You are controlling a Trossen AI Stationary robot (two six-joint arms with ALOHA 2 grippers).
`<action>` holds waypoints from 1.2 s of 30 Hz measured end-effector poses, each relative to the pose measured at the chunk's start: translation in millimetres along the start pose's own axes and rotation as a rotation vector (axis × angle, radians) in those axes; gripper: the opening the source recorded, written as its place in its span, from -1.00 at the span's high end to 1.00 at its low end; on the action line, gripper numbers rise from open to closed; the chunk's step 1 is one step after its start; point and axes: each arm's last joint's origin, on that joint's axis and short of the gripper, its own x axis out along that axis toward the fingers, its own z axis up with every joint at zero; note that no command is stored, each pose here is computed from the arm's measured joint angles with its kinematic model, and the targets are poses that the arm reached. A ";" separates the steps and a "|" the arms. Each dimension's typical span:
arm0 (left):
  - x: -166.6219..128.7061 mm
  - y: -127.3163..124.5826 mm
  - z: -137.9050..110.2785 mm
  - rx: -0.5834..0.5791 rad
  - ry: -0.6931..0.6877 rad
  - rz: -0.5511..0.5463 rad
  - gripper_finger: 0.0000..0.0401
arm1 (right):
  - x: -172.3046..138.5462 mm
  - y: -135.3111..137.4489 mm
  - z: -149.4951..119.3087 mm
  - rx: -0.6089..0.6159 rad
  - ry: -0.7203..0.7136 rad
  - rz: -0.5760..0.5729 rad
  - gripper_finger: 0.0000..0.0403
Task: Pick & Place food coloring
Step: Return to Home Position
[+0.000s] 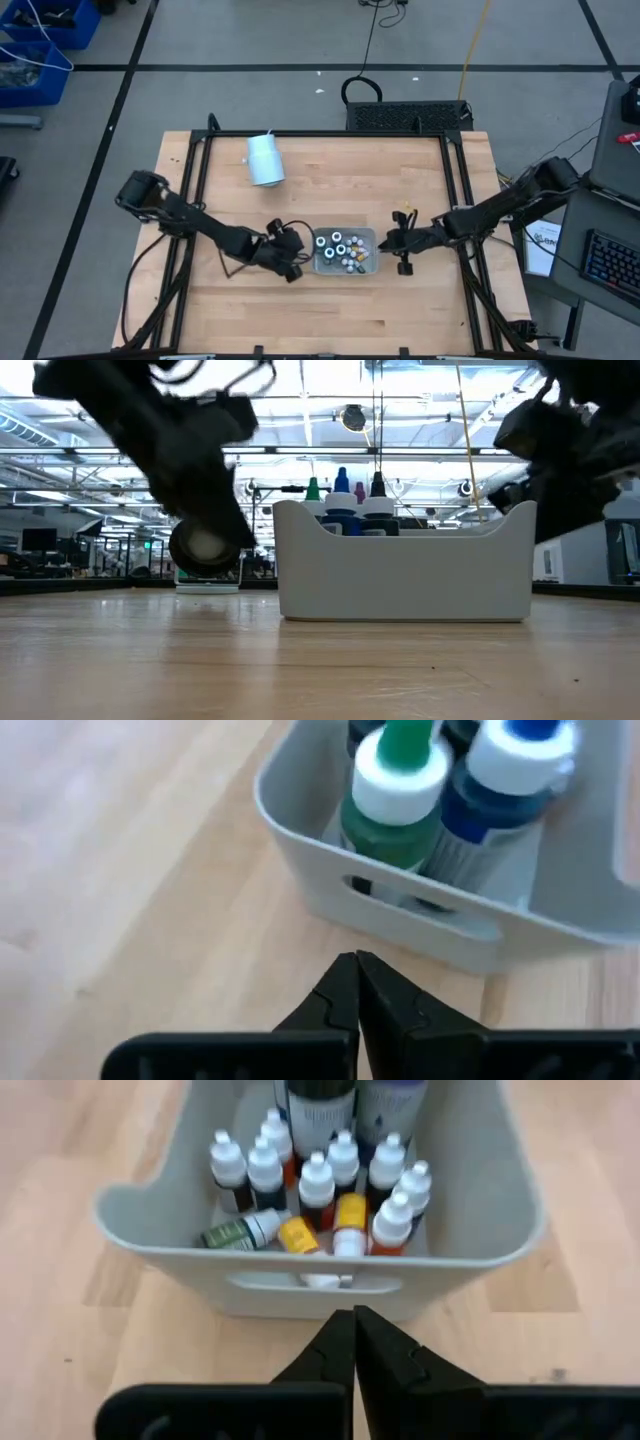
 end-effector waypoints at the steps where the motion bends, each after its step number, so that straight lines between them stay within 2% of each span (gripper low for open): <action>1: -8.4 1.6 3.2 0.036 -0.002 -0.005 0.96 | -4.5 -0.9 0.9 -0.003 -0.006 0.002 1.00; 5: -42.7 10.0 21.0 0.209 -0.066 -0.041 0.99 | -27.2 -6.3 1.7 -0.083 -0.019 0.005 1.00; 10: -89.9 25.4 48.3 0.481 -0.247 -0.076 0.99 | -59.0 -19.6 16.3 -0.156 -0.215 -0.011 1.00; 12: -105.3 36.2 57.1 0.522 -0.304 -0.066 0.99 | -71.9 -27.4 20.6 -0.168 -0.293 -0.039 1.00; 16: -127.1 62.8 67.6 0.522 -0.390 -0.068 0.99 | -93.5 -41.1 29.8 -0.173 -0.472 -0.078 1.00; 18: -130.8 73.1 62.4 0.516 -0.444 -0.120 0.99 | -100.2 -44.5 32.0 -0.197 -0.578 -0.022 1.00; 20: -132.4 82.3 47.7 0.529 -0.503 -0.149 0.99 | -103.3 -46.5 28.4 -0.209 -0.615 0.035 1.00; 23: -138.8 97.9 26.4 0.520 -0.593 -0.135 0.99 | -104.2 -51.0 15.7 -0.188 -0.589 -0.001 1.00; 26: -154.4 116.1 13.5 0.456 -0.665 -0.099 0.99 | -110.3 -55.8 7.0 -0.149 -0.579 -0.033 1.00; 30: -162.7 129.4 -9.5 0.424 -0.764 -0.166 1.00 | -120.7 -57.6 -1.8 -0.095 -0.643 -0.013 1.00; 36: -142.5 139.6 -46.5 0.399 -0.831 -0.175 1.00 | -102.9 -58.9 -21.3 -0.075 -0.691 -0.036 1.00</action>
